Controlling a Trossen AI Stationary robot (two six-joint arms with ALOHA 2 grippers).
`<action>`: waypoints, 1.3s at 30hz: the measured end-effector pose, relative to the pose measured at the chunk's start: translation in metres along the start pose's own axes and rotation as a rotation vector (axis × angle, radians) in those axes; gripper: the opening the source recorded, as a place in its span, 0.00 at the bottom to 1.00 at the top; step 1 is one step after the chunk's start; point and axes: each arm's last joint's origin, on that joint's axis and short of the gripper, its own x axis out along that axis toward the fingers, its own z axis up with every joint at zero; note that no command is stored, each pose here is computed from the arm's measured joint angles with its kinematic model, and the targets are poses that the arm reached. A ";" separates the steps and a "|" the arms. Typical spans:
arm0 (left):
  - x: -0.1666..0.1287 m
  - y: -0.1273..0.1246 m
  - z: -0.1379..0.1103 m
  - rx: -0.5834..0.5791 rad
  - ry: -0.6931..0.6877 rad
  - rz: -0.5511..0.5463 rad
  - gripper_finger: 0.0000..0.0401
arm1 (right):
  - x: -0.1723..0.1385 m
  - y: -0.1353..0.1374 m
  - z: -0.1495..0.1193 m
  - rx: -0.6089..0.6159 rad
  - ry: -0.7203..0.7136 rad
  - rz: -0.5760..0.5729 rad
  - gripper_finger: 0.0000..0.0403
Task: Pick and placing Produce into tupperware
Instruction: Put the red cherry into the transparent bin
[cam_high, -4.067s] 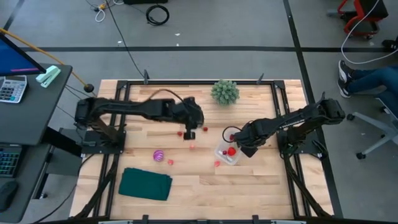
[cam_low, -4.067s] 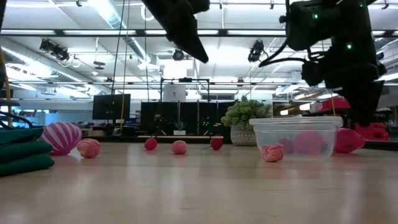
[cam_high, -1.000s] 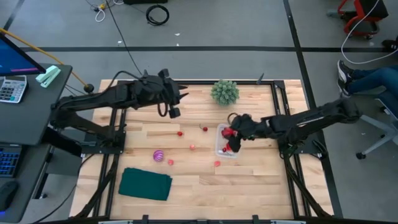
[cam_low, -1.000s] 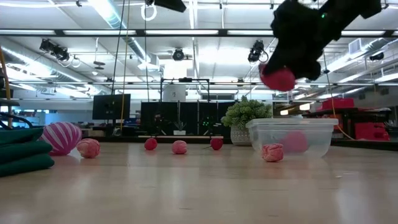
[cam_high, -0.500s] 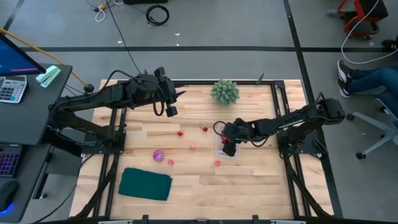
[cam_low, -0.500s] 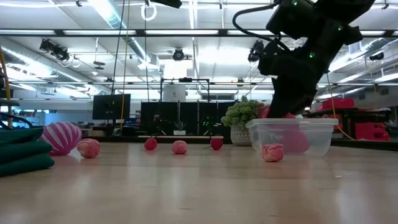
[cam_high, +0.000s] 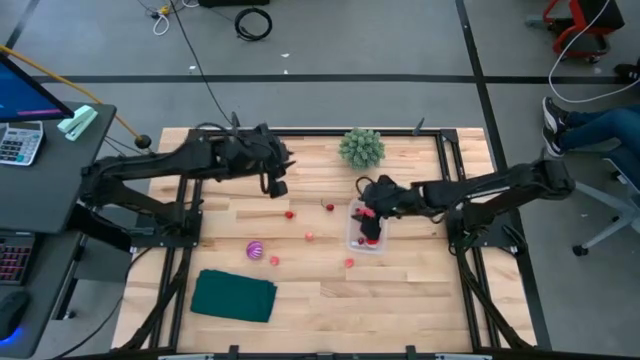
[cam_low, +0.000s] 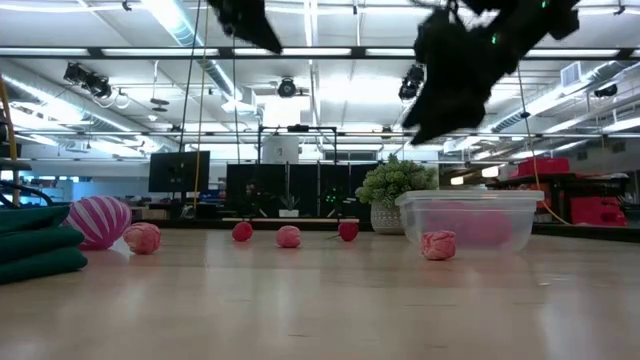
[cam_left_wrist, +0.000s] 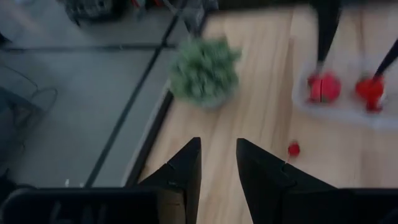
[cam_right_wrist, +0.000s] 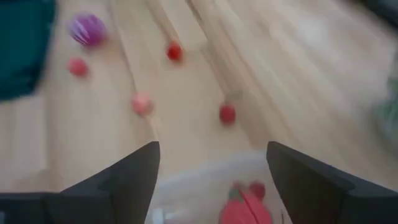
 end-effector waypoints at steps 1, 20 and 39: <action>0.008 -0.004 -0.007 0.010 0.025 -0.003 0.27 | -0.006 0.001 0.006 -0.017 -0.028 0.011 0.76; 0.155 -0.091 -0.101 -0.016 -0.061 -0.271 0.27 | -0.044 -0.001 0.057 -0.152 -0.235 -0.029 0.72; 0.196 -0.110 -0.110 0.019 0.040 -0.286 0.27 | -0.038 -0.002 0.052 -0.170 -0.179 -0.041 0.72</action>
